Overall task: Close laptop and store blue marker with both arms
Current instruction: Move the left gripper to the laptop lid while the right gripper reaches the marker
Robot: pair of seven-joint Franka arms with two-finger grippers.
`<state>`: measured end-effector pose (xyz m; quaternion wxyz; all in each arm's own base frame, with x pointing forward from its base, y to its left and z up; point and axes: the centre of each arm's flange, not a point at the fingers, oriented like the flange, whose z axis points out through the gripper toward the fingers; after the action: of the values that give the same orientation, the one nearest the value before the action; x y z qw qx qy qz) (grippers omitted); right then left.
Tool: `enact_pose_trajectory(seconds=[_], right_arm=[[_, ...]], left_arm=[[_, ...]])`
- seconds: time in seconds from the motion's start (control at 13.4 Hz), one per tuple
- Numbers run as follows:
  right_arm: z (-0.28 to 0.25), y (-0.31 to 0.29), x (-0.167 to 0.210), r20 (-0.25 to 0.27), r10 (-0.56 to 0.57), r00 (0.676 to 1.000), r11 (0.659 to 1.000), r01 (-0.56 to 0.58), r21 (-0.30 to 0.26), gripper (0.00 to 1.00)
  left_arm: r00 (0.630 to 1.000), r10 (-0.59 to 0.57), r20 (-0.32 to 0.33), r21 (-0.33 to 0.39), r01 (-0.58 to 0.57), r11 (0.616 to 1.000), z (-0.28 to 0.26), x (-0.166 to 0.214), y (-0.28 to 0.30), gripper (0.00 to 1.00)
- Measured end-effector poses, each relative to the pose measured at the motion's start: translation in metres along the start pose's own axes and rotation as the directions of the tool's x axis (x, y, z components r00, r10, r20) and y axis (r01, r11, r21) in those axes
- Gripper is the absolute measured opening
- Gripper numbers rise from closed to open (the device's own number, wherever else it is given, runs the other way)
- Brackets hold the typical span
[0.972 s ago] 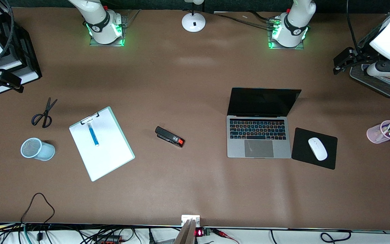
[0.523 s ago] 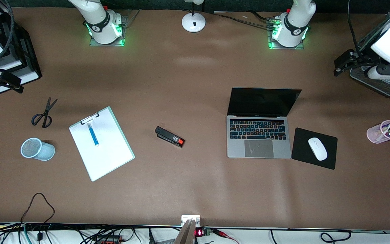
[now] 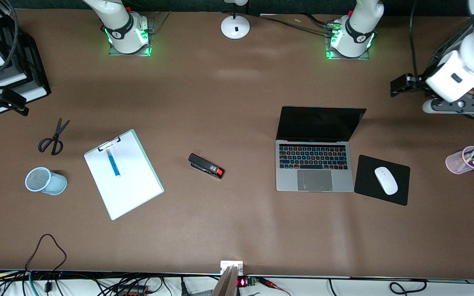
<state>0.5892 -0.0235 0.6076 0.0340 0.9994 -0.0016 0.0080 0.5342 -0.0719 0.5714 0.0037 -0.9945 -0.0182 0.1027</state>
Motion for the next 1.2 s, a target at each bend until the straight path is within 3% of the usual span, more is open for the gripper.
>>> enact_pose_trajectory(seconds=[0.22,0.67,1.2], right_arm=[[0.021,-0.006,0.01,0.031,-0.001,1.0,0.999,0.0,0.045,1.0],[0.114,-0.013,0.039,0.169,-0.01,0.986,0.998,0.0,0.058,1.0],[0.229,-0.058,0.075,0.21,-0.072,0.975,0.996,0.06,0.064,1.0]], left_arm=[[1.0,-0.014,0.014,0.016,0.013,1.0,0.023,-0.002,0.033,1.0],[0.999,0.008,0.037,0.037,-0.009,0.999,0.114,-0.002,0.06,1.0],[1.0,0.015,-0.004,0.067,-0.015,0.998,0.186,-0.045,0.063,1.0]])
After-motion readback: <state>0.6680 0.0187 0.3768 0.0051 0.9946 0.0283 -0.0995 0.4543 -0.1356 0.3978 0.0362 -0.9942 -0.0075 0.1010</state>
